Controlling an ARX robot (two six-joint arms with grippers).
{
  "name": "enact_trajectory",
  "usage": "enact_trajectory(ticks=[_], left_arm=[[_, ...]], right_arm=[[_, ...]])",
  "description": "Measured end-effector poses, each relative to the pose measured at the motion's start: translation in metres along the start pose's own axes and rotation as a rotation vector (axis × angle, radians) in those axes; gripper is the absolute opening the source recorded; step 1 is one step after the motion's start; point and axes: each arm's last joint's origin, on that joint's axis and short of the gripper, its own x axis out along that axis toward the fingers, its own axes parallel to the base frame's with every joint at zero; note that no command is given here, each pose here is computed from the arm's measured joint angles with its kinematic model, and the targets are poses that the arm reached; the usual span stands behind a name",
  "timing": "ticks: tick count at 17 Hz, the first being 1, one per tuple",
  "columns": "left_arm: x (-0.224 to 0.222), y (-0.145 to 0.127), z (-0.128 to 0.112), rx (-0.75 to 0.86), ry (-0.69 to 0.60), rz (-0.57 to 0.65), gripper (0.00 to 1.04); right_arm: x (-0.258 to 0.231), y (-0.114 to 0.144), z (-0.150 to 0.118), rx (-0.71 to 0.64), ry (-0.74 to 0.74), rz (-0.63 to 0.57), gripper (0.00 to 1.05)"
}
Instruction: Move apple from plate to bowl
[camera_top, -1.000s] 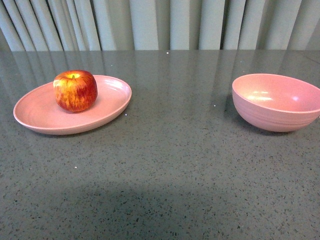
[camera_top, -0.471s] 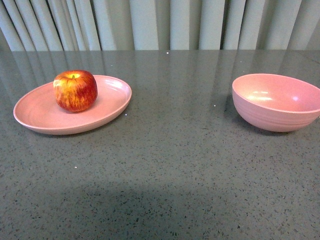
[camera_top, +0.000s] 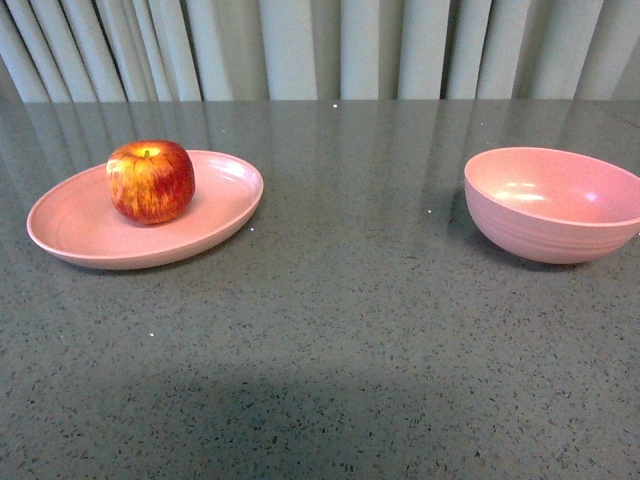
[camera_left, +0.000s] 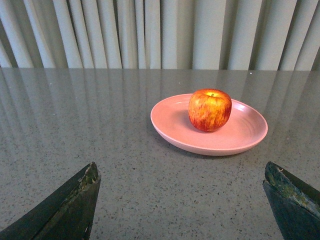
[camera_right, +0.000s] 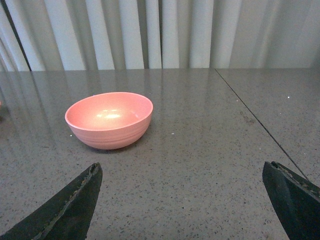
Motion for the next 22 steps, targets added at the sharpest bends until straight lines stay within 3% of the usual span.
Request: enact_trajectory(ticks=[7, 9, 13, 16, 20, 22], left_arm=[[0.000, 0.000, 0.000, 0.000, 0.000, 0.000, 0.98], [0.000, 0.000, 0.000, 0.000, 0.000, 0.000, 0.98], [0.000, 0.000, 0.000, 0.001, 0.000, 0.000, 0.98], [0.000, 0.000, 0.000, 0.001, 0.000, 0.000, 0.98], [0.000, 0.000, 0.000, 0.002, 0.000, 0.000, 0.98], [0.000, 0.000, 0.000, 0.002, 0.000, 0.000, 0.98]], right_arm=[[0.000, 0.000, 0.000, 0.000, 0.002, 0.000, 0.98], [0.002, 0.001, -0.004, 0.100, 0.205, 0.024, 0.98], [0.011, 0.001, 0.033, 0.118, 0.071, 0.030, 0.98], [0.033, 0.000, 0.050, 0.109, 0.060, 0.040, 0.98], [0.101, 0.006, 0.099, 0.070, 0.003, 0.074, 0.98], [0.139, 0.015, 0.102, 0.020, 0.045, 0.086, 0.98]])
